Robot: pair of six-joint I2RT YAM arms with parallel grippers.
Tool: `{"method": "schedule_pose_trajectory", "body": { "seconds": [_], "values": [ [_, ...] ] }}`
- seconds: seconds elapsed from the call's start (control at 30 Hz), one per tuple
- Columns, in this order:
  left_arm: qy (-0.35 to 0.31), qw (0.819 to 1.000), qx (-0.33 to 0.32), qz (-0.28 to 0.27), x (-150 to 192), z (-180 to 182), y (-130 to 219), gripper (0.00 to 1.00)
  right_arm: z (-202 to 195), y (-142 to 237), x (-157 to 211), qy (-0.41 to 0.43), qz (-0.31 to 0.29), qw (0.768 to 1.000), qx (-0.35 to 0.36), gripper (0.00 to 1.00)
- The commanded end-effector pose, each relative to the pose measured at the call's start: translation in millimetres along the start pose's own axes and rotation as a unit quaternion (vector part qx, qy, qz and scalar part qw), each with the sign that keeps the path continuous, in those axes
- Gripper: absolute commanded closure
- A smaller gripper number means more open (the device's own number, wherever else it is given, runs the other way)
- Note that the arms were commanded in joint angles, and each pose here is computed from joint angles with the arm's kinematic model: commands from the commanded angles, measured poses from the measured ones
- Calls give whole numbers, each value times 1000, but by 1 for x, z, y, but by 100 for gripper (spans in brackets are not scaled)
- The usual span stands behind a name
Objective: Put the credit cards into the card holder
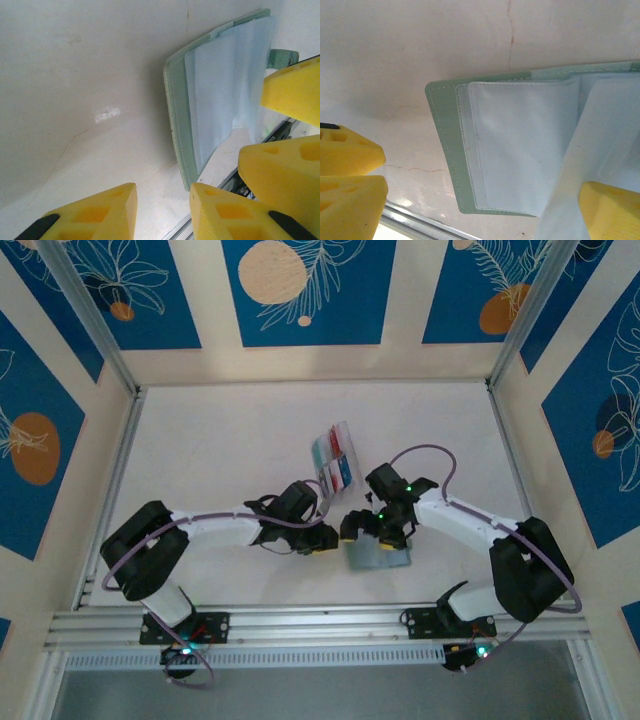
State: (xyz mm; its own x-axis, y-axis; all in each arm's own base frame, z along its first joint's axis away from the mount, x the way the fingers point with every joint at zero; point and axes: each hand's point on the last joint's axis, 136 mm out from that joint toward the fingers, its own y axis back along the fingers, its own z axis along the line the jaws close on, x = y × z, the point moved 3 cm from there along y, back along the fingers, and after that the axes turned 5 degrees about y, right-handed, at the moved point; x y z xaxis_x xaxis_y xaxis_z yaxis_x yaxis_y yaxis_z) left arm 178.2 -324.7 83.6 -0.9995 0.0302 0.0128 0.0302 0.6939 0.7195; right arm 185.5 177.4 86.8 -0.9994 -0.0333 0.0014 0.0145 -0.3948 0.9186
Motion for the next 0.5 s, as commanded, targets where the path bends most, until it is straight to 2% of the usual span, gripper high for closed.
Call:
{"method": "schedule_pose_trajectory", "body": {
  "seconds": [0.0,0.17,0.27,0.4,0.47],
  "values": [
    [-2,1000,29,-9,-7,-20,11,70,-7,-1,6,-20,10,1000,-3,0],
    [-3,999,32,-12,-9,-24,15,73,-24,6,9,-54,-9,998,26,4],
    [-6,999,31,-9,-10,-27,14,74,-36,14,12,-81,-28,995,51,12],
    [-13,999,33,0,-13,-33,9,76,-55,24,16,-123,-55,988,74,33],
    [-20,999,32,7,-13,-37,6,77,-61,31,16,-135,-69,985,80,48]
  ]
}}
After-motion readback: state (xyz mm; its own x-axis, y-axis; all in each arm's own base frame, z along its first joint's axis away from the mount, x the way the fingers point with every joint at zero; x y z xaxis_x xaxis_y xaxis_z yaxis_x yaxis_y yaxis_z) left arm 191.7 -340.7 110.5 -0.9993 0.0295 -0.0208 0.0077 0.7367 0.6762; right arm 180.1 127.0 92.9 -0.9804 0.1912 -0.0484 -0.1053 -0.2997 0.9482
